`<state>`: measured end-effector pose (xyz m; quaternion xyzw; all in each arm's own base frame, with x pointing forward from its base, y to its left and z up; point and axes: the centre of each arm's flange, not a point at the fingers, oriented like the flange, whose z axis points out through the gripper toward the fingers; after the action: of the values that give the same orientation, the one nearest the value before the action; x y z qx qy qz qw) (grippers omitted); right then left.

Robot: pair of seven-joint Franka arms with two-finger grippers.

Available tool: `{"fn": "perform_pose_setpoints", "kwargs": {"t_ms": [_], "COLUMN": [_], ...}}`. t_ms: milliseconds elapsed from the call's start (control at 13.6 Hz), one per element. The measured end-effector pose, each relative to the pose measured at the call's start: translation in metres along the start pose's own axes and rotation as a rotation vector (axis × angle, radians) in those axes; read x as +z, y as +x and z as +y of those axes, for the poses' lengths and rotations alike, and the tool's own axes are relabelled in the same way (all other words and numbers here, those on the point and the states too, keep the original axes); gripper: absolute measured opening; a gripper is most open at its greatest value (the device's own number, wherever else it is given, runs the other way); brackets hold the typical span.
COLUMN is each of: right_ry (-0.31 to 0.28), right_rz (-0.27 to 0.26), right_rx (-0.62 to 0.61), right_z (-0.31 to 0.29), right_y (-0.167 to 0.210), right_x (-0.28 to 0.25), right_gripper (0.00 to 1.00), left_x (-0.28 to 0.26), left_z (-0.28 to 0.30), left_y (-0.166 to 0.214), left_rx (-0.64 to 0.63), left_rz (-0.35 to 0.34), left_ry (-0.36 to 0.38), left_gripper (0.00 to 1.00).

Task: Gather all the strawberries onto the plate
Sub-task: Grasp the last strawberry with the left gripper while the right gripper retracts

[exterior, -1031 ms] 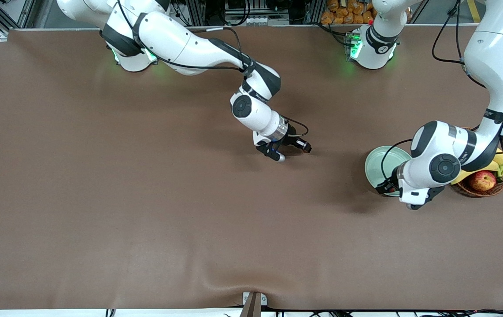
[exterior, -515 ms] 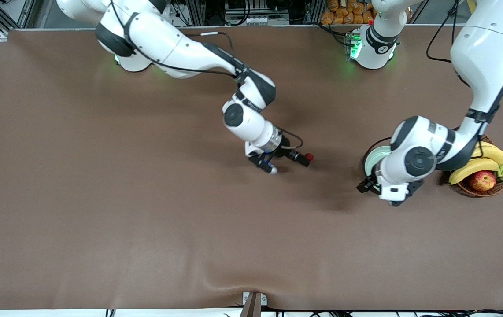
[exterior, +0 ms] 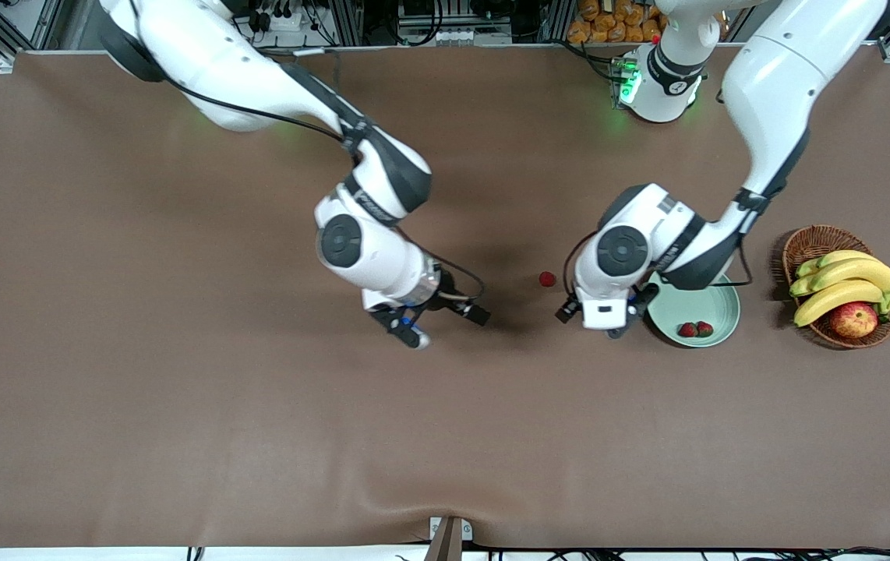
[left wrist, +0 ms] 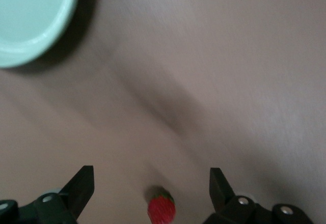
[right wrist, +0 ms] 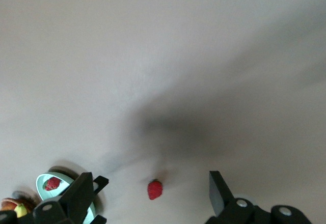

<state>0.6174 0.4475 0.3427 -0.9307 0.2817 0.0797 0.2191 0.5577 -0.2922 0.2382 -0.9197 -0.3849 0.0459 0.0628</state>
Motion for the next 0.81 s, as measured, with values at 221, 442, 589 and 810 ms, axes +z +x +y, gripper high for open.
{"fn": "perform_pose_setpoints", "kwargs": {"t_ms": [221,442,589,810], "right_ry": [-0.067,-0.155,-0.206,-0.262], "right_rz": [0.017,0.056,0.065,0.054], "right_rx": [-0.114,-0.261,-0.357,-0.429], "right_z": [0.025,0.063,0.089,0.131], "right_y": [0.052,0.087,0.098,0.105], "right_x": [-0.102,-0.196,-0.251,-0.326], "right_gripper": [1.00,1.00,1.00,1.00], "left_x": [0.014,0.025,0.029,0.038], "left_z": [0.008,0.014,0.015,0.016], "left_y": [-0.021,-0.033,-0.033,-0.038], "left_rx": [0.033,0.035,0.033,0.041], "left_rz": [-0.018,-0.036,-0.043,-0.055], "left_ry": [0.010,0.007,0.010,0.020], "left_gripper": [1.00,0.92,0.89,0.84]}}
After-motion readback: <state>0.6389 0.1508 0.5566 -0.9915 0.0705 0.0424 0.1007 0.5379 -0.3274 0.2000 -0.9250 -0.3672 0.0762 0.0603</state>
